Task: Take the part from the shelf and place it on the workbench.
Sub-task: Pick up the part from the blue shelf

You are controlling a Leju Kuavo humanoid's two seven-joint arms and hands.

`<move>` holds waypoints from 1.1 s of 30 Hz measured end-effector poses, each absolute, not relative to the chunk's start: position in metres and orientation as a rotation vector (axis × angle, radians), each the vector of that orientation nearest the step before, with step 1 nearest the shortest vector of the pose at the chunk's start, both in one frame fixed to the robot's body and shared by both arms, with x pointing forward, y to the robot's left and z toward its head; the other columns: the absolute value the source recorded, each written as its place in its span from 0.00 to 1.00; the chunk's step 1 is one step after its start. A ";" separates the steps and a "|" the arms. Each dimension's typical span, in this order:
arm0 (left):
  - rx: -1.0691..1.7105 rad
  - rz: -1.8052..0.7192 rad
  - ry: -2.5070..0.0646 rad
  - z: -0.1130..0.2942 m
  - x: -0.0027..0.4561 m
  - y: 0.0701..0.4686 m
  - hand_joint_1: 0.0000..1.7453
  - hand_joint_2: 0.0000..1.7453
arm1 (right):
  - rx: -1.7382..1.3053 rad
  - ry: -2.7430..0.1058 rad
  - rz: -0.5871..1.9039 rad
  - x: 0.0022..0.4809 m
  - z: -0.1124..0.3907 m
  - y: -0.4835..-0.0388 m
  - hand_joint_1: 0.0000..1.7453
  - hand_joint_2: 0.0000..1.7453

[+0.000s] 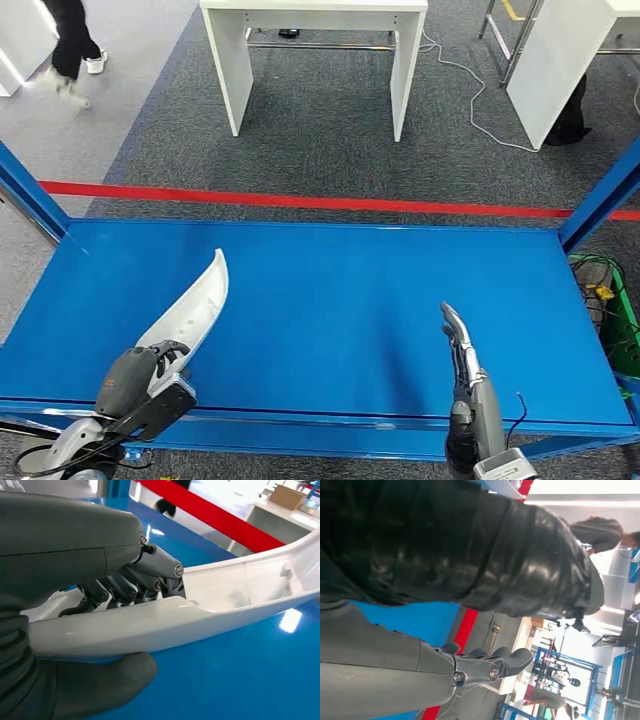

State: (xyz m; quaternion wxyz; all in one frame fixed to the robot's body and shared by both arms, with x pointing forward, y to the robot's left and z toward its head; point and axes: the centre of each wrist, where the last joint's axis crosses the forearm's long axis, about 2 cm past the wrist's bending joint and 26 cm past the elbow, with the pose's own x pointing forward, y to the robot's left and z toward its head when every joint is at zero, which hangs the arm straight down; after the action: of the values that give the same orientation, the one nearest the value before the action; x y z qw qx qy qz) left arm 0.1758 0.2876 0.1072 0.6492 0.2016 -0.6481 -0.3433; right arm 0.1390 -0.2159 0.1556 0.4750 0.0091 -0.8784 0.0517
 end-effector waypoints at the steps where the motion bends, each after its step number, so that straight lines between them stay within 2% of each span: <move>1: 0.448 -0.776 -1.477 0.107 0.176 0.288 1.00 1.00 | 0.022 -2.148 0.125 0.139 0.156 -0.216 0.00 0.00; 8: 0.271 -0.679 -1.557 0.116 0.174 0.288 1.00 1.00 | 0.009 -2.146 0.111 0.139 0.153 -0.216 0.00 0.00; 17: 0.099 -0.570 -1.770 0.160 0.172 0.288 1.00 1.00 | -0.032 -2.143 0.092 0.135 0.150 -0.218 0.00 0.00; 25: -0.133 -0.479 -1.895 0.179 0.166 0.292 1.00 1.00 | -0.044 -2.141 0.085 0.132 0.149 -0.218 0.00 0.00; 33: -0.491 -0.391 -1.987 0.192 0.159 0.293 1.00 1.00 | -0.038 -2.147 0.083 0.131 0.148 -0.219 0.00 0.00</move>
State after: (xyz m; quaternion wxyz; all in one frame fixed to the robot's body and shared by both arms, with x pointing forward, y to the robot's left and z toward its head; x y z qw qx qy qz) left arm 0.1591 0.2931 0.1918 0.5044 -0.2035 -0.8234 -0.1620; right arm 0.1309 -0.2188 0.1478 0.4762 -0.0155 -0.8785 0.0341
